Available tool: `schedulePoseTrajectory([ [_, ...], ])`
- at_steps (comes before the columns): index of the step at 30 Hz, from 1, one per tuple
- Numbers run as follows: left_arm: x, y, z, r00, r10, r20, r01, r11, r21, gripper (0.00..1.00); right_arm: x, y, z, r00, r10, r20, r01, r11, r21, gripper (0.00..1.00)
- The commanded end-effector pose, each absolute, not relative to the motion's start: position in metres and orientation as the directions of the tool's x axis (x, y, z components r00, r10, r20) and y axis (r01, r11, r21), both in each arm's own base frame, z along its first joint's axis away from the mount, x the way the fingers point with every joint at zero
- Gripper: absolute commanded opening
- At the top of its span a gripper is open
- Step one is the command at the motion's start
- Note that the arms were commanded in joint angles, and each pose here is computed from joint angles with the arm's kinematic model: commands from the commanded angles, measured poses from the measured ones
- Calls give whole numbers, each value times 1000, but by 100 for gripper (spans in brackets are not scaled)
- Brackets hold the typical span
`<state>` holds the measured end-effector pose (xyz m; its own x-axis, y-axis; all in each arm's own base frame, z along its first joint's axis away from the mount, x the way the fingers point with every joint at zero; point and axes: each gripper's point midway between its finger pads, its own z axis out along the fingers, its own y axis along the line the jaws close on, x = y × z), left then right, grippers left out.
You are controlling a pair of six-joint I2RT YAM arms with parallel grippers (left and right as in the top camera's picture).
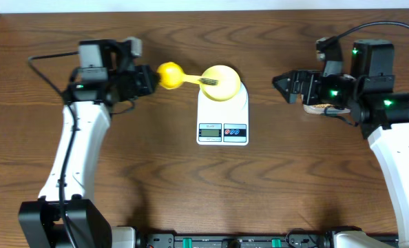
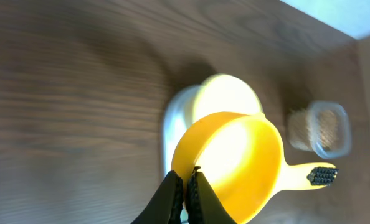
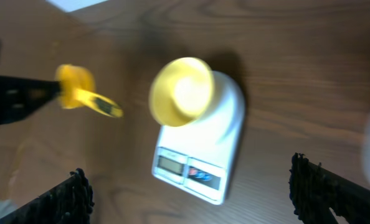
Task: Scoop item into bowl and weigh 50g on scale
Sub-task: 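Carry the scoop over the scale toward the right gripper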
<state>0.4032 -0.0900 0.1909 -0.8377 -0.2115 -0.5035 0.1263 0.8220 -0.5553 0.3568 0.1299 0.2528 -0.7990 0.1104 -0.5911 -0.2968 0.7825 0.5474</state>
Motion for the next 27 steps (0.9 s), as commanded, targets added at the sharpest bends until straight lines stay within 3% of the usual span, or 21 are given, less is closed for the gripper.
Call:
schedulePoseTrajectory([
  [1, 401, -118, 212, -827, -195, -527, 189, 787, -587, 7, 346, 157, 276, -800, 95, -592, -375, 690, 618, 99],
  [8, 396, -154, 231, -832, -185, -523, 264, 698, -666, 7, 336, 186, 277, -851, 51, -523, -423, 523, 740, 99],
  [16, 388, -180, 245, -836, -157, -525, 331, 619, -712, 7, 342, 194, 259, -892, 35, -451, -383, 471, 794, 99],
  [24, 379, -199, 246, -842, -115, -527, 364, 601, -712, 7, 354, 196, 263, -868, 45, -494, -422, 456, 783, 82],
  [27, 377, -204, 246, -843, -105, -528, 372, 596, -712, 7, 355, 196, 263, -868, 47, -494, -421, 455, 785, 66],
])
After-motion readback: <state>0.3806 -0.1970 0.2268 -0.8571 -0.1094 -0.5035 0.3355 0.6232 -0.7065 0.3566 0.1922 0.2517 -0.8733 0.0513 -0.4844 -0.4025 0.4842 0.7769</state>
